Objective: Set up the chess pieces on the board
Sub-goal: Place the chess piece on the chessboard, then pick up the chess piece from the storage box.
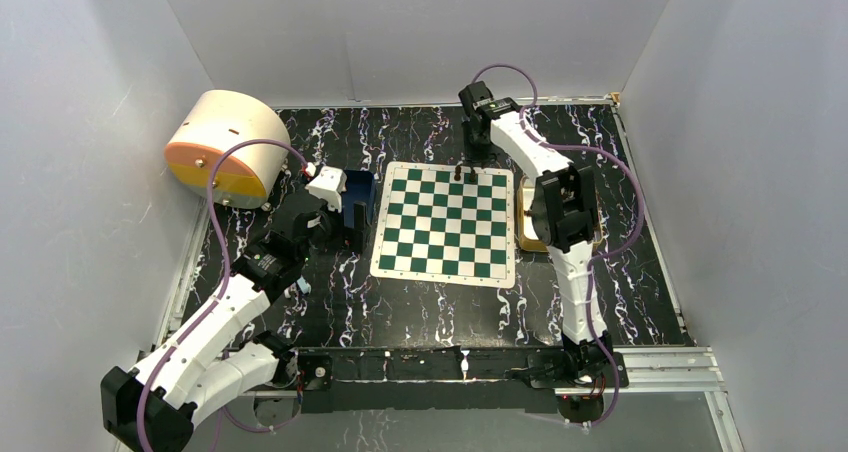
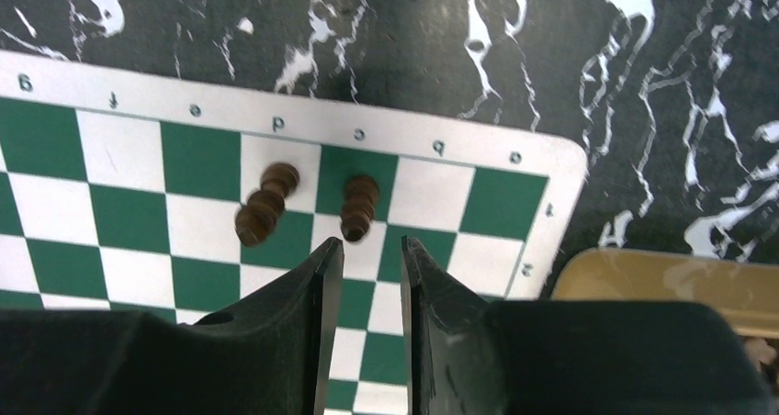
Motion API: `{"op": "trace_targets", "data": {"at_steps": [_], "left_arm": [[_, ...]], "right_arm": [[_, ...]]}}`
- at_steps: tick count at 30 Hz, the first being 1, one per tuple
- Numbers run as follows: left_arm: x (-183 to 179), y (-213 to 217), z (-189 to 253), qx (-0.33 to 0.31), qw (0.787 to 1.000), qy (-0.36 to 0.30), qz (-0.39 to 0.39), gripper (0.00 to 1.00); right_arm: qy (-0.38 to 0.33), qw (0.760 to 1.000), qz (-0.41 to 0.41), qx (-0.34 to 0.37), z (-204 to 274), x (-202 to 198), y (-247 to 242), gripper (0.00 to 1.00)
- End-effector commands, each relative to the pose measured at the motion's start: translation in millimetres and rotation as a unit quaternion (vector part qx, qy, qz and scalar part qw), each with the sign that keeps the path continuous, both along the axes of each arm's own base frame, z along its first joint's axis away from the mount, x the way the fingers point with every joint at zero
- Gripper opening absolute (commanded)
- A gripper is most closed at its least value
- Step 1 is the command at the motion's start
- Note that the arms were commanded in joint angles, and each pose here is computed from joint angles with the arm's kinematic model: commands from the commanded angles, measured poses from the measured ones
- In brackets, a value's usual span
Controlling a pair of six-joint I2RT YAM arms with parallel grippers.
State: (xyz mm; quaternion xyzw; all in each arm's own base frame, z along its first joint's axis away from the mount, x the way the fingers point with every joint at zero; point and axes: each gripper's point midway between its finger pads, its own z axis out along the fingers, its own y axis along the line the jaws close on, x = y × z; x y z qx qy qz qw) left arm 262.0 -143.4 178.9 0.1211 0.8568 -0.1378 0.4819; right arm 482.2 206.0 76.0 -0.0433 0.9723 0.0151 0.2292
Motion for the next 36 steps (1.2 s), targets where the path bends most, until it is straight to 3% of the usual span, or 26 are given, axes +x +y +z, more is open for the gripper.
{"op": "trace_targets", "data": {"at_steps": [1,12,19,36], "left_arm": [[2,4,8,-0.003,1.000,-0.015,0.007,0.94],[1,3,8,-0.006,1.000,-0.015,0.004,0.94],[1,3,10,-0.007,1.000,-0.017,0.003,0.94],[1,2,5,-0.004,1.000,-0.010,0.003,0.94]], "right_arm": [[-0.062,0.998,-0.012,0.000,66,-4,-21,0.38],[-0.106,0.991,-0.075,-0.020,99,-28,-91,0.39],[-0.105,0.988,-0.114,-0.018,80,-39,-133,0.40],[-0.062,0.987,-0.143,-0.040,7,-50,-161,0.39]]}}
